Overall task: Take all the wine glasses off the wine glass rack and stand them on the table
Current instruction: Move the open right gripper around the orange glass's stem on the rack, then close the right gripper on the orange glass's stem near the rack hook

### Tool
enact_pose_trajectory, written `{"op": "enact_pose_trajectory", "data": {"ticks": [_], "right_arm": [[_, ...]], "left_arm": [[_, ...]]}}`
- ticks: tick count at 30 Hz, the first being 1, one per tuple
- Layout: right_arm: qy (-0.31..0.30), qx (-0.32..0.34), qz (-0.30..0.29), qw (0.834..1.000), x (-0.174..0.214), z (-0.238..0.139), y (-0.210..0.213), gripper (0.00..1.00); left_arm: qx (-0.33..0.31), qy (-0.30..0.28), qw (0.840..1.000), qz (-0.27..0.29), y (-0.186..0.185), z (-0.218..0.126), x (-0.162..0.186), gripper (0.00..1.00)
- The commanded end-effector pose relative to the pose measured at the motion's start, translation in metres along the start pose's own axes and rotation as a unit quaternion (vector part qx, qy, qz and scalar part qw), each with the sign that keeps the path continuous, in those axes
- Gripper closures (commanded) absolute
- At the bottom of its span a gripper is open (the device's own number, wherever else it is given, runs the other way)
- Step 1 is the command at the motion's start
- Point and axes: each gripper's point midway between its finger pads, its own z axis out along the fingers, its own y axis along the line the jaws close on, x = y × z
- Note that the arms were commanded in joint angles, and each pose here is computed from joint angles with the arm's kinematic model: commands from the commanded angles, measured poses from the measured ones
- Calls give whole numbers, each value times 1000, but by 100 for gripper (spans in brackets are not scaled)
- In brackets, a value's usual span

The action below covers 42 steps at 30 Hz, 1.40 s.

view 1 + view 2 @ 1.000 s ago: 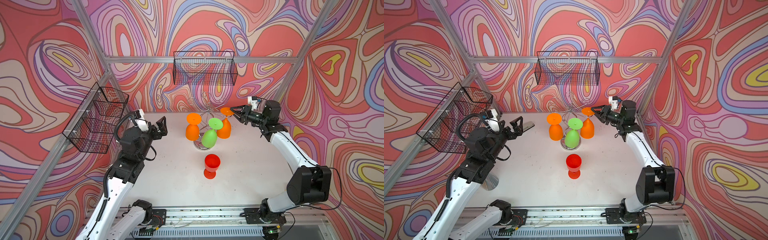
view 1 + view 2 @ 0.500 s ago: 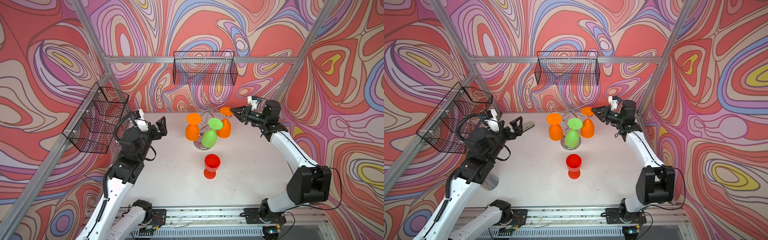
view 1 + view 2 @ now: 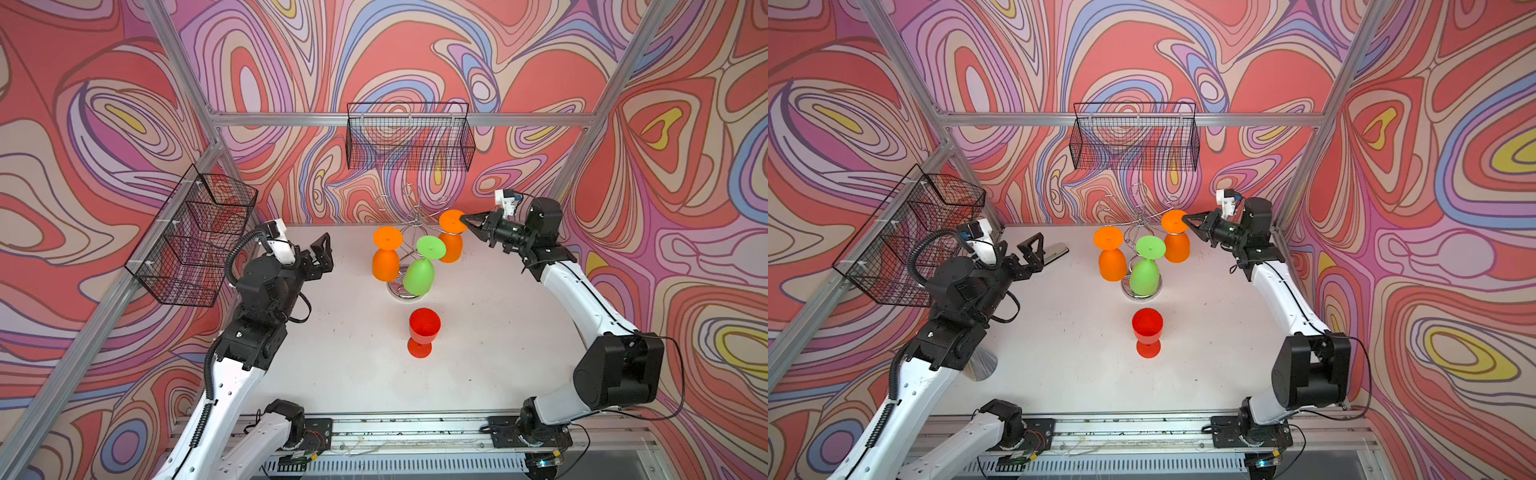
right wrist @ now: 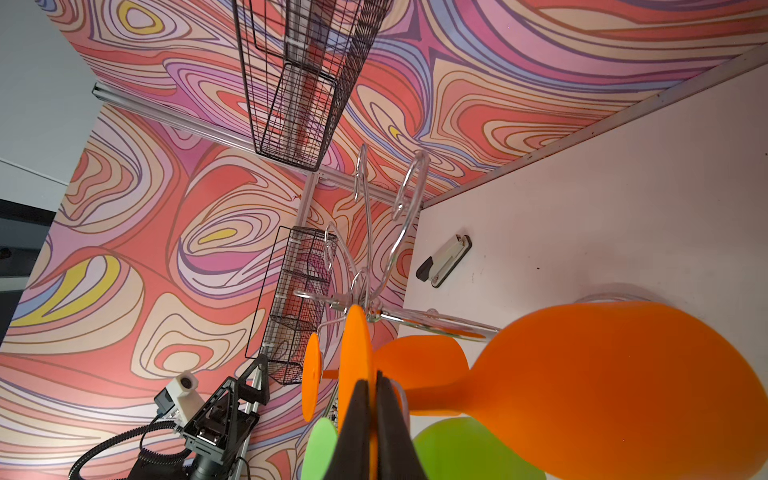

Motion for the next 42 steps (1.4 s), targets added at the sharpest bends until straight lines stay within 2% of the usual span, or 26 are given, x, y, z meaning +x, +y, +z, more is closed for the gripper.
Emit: {"op": "enact_pose_trajectory", "data": {"ticks": [1,18,42], "right_arm": [[2,2,-8,1000,1,-1,7,100],[2,-30,25,999,1,-5,28,100],[-9,-25,19,999,3,-29,36,100]], "left_arm": [[-2,-2,1000,3,2,-1,-1,1],[2,8,1000,10,1,1,4,1],[6,15,1000,14,0,2,8,1]]}}
